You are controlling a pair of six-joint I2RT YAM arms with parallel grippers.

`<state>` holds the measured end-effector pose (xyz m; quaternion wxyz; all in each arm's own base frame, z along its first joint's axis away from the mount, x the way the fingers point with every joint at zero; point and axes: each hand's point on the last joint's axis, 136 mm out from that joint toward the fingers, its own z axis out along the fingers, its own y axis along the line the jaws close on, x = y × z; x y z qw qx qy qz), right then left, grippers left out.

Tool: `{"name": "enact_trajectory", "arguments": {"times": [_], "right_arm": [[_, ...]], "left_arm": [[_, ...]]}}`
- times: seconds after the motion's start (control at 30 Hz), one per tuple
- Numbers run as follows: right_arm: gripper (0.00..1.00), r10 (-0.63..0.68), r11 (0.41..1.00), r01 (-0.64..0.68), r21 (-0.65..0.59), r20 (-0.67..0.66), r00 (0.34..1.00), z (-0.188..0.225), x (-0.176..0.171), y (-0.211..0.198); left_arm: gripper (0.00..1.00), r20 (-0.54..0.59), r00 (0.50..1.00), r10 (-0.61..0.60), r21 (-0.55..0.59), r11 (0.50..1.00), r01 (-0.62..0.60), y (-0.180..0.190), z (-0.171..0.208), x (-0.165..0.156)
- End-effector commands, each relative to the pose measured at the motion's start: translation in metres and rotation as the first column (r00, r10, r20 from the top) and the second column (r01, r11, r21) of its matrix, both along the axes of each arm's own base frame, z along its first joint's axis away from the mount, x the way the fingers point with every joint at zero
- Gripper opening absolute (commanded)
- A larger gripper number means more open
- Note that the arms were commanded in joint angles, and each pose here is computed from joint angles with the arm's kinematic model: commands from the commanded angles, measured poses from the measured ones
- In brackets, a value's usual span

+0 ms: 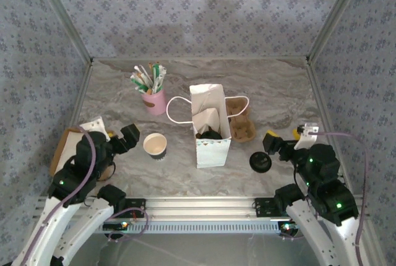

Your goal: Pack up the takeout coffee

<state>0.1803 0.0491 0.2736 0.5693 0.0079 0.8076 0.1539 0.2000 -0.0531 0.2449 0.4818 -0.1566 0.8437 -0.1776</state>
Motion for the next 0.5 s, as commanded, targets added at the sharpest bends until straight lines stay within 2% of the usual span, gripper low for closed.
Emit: {"name": "enact_trajectory", "arguments": {"times": [0.0, 0.17, 0.33, 0.47], "right_arm": [[1.00, -0.011, 0.998, 0.013, -0.057, 0.045, 0.999, -0.008, 0.013, -0.001], [1.00, -0.062, 0.992, 0.075, -0.100, 0.121, 0.991, -0.013, 0.037, -0.006], [1.00, -0.152, 0.975, 0.168, -0.142, 0.118, 0.981, -0.026, 0.062, -0.019], [1.00, -0.242, 0.961, 0.253, -0.110, 0.103, 0.965, -0.040, 0.075, -0.040]], "left_arm": [[0.99, 0.021, 0.998, 0.059, 0.095, 0.994, -0.060, 0.009, -0.007, 0.017], [1.00, 0.005, 0.996, 0.092, 0.166, 0.982, -0.092, 0.010, -0.024, 0.051], [1.00, -0.049, 0.992, 0.114, 0.045, 0.993, -0.112, 0.026, -0.050, 0.082], [1.00, -0.015, 0.988, 0.156, 0.053, 0.986, -0.155, 0.046, -0.054, 0.089]]}}
